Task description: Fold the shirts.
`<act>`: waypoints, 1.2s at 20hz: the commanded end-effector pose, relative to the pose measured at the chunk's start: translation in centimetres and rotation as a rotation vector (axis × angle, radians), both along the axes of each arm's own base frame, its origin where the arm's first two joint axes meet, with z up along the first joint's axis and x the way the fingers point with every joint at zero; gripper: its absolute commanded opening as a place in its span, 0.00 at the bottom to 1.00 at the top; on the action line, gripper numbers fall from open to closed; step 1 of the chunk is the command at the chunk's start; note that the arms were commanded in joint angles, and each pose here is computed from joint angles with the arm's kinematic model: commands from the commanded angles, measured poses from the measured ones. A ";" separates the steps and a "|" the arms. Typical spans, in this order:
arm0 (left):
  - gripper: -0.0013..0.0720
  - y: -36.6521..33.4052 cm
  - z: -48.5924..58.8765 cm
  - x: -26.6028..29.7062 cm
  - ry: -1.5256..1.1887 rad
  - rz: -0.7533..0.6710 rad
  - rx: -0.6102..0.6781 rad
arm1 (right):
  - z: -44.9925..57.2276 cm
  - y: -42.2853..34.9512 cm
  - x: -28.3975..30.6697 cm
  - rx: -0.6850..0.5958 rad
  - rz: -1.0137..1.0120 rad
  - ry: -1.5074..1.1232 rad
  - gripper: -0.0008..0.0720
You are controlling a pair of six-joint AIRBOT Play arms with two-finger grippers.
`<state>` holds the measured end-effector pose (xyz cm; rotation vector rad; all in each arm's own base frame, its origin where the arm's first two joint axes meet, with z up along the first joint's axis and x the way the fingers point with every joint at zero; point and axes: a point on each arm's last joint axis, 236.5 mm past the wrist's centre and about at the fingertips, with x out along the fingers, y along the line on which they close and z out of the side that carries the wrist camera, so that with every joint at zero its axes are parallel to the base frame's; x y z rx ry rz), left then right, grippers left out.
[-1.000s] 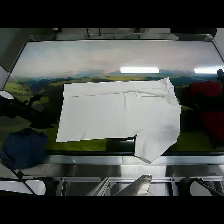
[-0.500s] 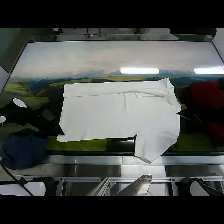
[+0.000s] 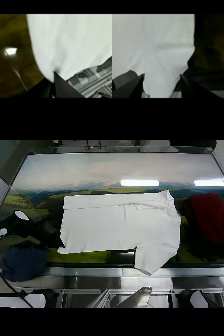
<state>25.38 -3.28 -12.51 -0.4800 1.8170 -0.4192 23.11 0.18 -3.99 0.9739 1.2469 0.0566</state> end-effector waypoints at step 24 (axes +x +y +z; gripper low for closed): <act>0.05 -0.6 1.6 -2.1 0.090 -0.046 -0.057 | -2.7 5.8 1.0 0.410 0.138 0.026 0.03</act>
